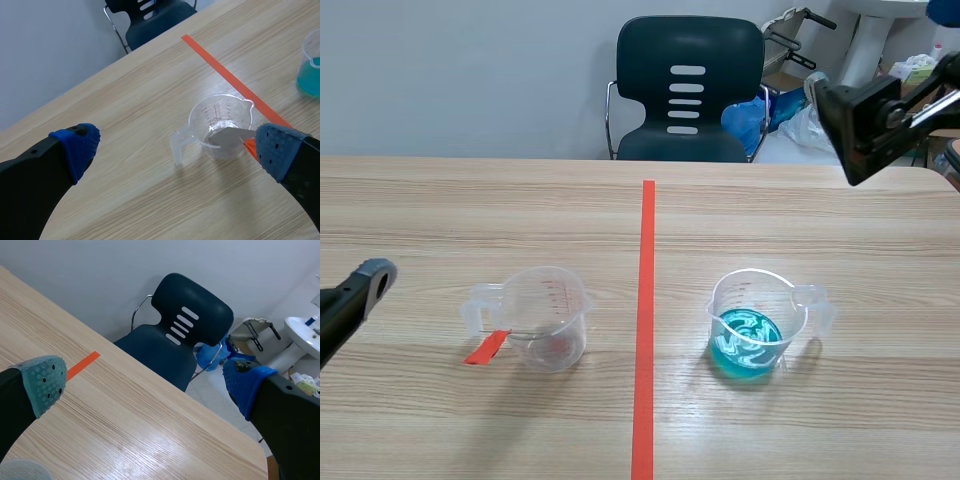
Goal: Do the redox reaction experiment
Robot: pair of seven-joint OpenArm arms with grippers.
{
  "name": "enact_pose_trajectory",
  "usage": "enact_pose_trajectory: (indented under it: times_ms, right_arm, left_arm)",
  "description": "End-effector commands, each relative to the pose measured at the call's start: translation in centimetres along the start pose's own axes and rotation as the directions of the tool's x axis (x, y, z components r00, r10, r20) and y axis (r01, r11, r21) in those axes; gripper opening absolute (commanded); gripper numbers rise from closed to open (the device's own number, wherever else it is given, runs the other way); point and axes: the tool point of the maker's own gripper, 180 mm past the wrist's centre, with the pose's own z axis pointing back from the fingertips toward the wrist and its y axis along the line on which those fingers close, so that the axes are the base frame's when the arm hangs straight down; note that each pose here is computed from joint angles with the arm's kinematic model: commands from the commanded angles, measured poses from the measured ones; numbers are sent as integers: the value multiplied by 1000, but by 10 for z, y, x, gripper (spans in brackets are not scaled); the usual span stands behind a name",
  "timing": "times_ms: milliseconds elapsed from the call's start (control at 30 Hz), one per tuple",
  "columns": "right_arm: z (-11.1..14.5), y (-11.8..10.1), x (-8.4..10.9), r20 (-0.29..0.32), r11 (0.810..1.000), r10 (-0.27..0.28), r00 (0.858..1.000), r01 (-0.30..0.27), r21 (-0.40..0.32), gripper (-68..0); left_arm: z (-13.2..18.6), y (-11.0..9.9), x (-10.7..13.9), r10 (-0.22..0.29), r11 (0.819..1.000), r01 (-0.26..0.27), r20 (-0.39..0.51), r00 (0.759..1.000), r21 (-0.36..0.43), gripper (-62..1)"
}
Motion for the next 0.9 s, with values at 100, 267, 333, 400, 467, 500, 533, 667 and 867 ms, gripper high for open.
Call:
enact_pose_trajectory:
  times_ms: [100,267,333,400,467,500,533,667,867]
  right_arm:
    - [-4,8,1,16,1000,-16,1000,16,0,-168]
    - [0,20,-8,1,999,-51,999,51,20,-445]
    - [4,25,-12,-2,998,-61,998,61,32,-502]
    - [6,30,-15,-4,997,-67,998,67,42,-511]
    - [9,38,-15,3,996,-55,998,55,63,-511]
    - [10,44,-17,1,995,-46,999,46,85,-511]
    - [10,51,-17,0,993,-32,1000,31,112,-511]
    - [10,77,-23,-12,979,6,1000,-3,202,-511]
    - [10,94,-31,-33,968,14,999,-5,251,-511]
  left_arm:
    - [-3,6,15,-3,1000,1,61,998,29,14]
    - [-5,6,15,-50,999,48,55,997,25,14]
    - [-5,6,15,-49,999,48,55,997,25,14]
    - [-5,6,16,-49,999,47,56,997,25,14]
    - [-5,6,16,-47,999,46,56,997,25,14]
    - [-5,6,16,-45,999,43,57,997,25,14]
    - [-5,6,16,-45,999,43,57,997,25,14]
    - [-5,6,16,-44,999,43,57,997,25,14]
    - [-5,6,16,-44,999,43,57,997,25,14]
